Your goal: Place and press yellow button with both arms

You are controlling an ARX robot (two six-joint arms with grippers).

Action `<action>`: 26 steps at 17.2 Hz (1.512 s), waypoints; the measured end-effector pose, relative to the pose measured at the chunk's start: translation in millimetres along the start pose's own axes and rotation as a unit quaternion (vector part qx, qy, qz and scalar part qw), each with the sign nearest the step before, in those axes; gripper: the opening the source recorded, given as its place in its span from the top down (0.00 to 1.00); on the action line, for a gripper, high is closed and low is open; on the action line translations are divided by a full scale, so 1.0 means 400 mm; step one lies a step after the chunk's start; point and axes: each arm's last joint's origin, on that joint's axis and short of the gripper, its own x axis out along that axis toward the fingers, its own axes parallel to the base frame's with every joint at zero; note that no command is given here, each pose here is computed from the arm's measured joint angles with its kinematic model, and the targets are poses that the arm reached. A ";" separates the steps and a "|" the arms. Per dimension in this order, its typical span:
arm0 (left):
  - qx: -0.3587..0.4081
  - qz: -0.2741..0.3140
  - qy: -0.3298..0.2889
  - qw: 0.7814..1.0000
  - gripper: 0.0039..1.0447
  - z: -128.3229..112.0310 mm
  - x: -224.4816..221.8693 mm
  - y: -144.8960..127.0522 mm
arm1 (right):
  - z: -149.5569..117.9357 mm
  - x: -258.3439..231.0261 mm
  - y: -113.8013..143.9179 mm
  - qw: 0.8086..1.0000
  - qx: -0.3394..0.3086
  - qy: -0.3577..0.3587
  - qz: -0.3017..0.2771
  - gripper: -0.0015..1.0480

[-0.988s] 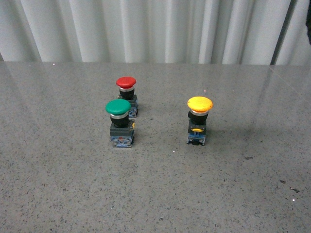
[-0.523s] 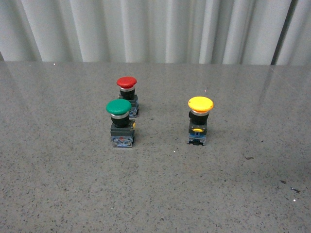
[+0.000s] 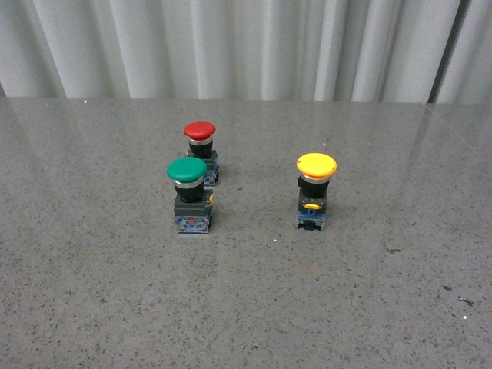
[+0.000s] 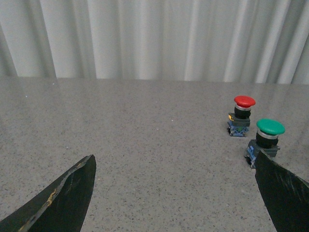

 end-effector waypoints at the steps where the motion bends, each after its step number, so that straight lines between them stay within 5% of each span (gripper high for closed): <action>1: 0.000 0.000 0.000 1.000 0.06 0.000 0.000 0.000 | -0.002 -0.006 0.000 1.000 -0.001 -0.005 0.000 0.98; 26: 0.000 0.000 0.000 1.000 0.06 0.000 0.000 0.000 | -0.054 -0.087 -0.001 1.000 -0.003 -0.005 0.001 0.98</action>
